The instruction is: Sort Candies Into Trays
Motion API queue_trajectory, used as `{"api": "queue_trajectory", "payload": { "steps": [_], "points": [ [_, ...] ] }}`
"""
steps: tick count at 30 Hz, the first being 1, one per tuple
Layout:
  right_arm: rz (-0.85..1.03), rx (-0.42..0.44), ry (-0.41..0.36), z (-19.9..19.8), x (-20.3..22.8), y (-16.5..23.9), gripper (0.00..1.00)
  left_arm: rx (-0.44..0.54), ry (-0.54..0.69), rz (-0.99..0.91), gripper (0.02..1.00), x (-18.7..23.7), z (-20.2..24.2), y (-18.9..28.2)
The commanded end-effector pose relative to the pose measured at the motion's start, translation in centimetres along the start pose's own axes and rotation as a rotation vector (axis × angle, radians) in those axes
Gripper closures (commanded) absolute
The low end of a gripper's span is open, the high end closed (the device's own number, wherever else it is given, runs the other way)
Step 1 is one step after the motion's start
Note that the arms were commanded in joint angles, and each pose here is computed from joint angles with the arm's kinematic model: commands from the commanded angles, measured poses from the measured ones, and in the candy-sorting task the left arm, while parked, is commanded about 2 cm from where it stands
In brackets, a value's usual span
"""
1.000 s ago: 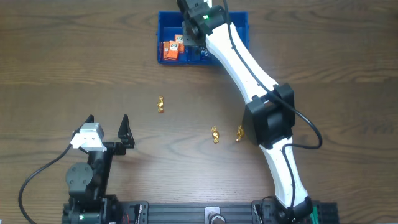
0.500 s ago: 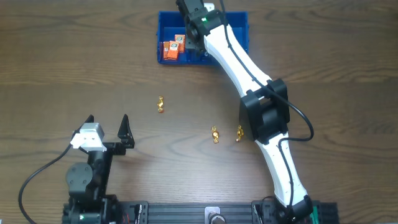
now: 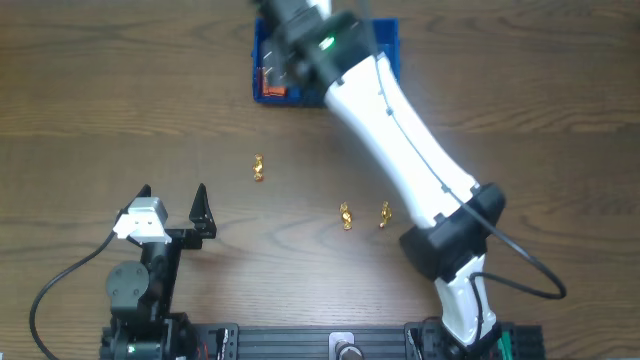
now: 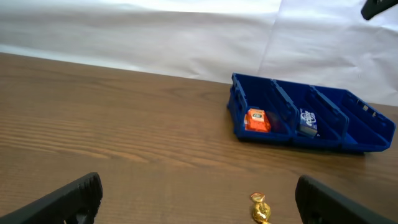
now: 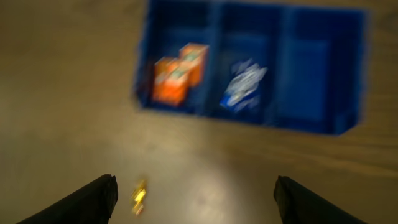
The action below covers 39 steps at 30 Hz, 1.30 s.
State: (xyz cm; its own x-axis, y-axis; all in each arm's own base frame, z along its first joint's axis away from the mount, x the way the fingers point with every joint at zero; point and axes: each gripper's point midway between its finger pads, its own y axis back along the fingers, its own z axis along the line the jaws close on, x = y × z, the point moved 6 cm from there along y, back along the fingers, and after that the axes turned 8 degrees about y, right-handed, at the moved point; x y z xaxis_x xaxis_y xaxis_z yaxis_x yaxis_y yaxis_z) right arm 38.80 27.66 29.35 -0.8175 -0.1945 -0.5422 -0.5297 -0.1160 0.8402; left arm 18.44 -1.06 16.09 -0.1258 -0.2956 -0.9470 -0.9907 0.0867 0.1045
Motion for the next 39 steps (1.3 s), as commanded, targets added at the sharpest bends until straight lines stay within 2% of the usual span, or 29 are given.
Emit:
{"api": "queue_trajectory", "payload": {
  "steps": [1, 5, 9, 12, 20, 24, 26, 29, 32, 39],
  "points": [
    [0.144, -0.002, 0.048, 6.3, 6.3, -4.5, 0.156, -0.002, -0.01, 0.046, 0.02, 1.3, 0.3, -0.1],
    [0.202, -0.056, 0.053, 10.1, 10.2, -8.8, 0.163, -0.002, -0.01, 0.046, 0.023, 1.3, 0.3, -0.1],
    [0.302, -0.08, 0.05, 11.6, 12.8, -13.5, 0.169, -0.002, -0.01, 0.046, 0.02, 1.3, 0.3, -0.1],
    [0.348, -0.067, 0.039, 11.8, 14.2, -15.4, 0.194, -0.002, -0.01, 0.046, 0.02, 1.3, 0.3, -0.1],
    [0.395, -0.033, 0.047, 11.7, 16.0, -18.1, 0.268, -0.002, -0.01, 0.046, 0.02, 1.3, 0.3, -0.1],
    [0.384, 0.001, 0.022, 11.2, 15.9, -18.2, 0.441, -0.002, -0.01, 0.046, 0.023, 1.3, 0.3, -0.1],
    [0.383, 0.008, 0.018, 11.1, 15.8, -18.2, 0.489, -0.002, -0.01, 0.046, 0.02, 1.3, 0.3, -0.1],
    [0.382, 0.009, 0.013, 11.0, 15.7, -18.3, 0.66, -0.002, -0.01, 0.046, 0.02, 1.3, 0.3, -0.1],
    [0.376, 0.02, 0.002, 10.9, 15.6, -18.3, 0.687, -0.002, -0.01, 0.046, 0.02, 1.3, 0.3, -0.1],
    [0.365, 0.024, -0.034, 10.7, 15.4, -18.5, 0.673, -0.002, -0.01, 0.046, 0.02, 1.3, 0.3, -0.1]
  ]
}}
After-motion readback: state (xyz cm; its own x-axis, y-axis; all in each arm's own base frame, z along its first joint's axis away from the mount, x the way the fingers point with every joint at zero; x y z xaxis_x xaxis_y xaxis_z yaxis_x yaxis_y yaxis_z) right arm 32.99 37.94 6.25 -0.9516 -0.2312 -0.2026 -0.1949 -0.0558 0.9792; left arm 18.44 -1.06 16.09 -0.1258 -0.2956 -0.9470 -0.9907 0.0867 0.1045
